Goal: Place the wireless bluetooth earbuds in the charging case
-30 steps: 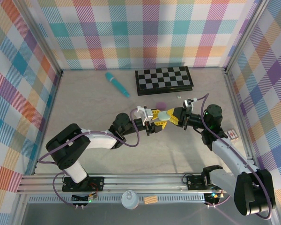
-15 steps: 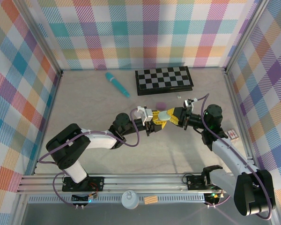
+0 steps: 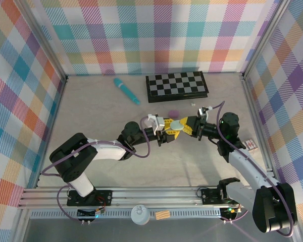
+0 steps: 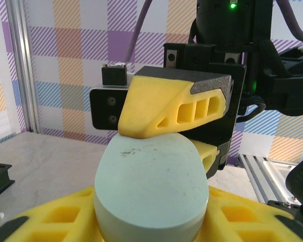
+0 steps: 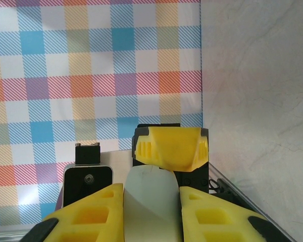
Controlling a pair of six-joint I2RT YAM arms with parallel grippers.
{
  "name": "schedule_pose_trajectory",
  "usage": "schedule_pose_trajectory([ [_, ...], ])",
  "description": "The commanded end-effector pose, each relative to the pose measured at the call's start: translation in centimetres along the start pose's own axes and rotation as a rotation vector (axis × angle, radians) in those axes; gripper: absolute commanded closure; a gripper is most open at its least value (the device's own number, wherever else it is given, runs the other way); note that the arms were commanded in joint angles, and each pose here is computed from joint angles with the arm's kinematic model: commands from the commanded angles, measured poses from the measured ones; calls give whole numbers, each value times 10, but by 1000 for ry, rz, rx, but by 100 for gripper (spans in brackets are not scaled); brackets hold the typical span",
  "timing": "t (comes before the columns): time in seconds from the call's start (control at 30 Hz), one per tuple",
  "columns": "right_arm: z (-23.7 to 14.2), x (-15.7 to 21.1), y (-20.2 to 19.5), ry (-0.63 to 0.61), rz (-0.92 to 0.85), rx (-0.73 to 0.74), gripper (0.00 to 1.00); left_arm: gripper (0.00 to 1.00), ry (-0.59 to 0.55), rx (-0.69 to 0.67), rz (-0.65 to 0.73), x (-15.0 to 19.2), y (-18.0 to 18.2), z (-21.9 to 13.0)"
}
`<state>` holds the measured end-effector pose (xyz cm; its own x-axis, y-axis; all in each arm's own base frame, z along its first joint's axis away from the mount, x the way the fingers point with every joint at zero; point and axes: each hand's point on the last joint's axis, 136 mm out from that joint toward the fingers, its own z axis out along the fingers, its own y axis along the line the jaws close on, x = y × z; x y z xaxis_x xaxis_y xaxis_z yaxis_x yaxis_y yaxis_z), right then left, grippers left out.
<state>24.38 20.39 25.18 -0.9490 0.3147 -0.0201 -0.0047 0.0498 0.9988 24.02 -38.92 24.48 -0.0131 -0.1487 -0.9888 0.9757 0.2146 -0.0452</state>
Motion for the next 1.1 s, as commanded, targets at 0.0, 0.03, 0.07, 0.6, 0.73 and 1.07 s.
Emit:
schedule_pose_trajectory([
  [0.0,0,-1,9,-18,-20,-41,77,48,-81,36,45,-26,-6,1],
  [0.03,0,-3,13,-22,-19,-55,77,46,-86,35,50,-27,-6,1],
  [0.07,1,-4,17,-22,-19,-69,78,45,-92,33,53,-30,-6,1],
  [0.6,6,-3,17,-17,12,-78,80,54,-128,37,71,-41,-7,3],
  [0.73,6,-3,14,-14,20,-70,80,54,-133,38,70,-43,-6,3],
  [1.07,6,-3,13,-18,18,-63,81,57,-128,54,60,-41,-8,4],
])
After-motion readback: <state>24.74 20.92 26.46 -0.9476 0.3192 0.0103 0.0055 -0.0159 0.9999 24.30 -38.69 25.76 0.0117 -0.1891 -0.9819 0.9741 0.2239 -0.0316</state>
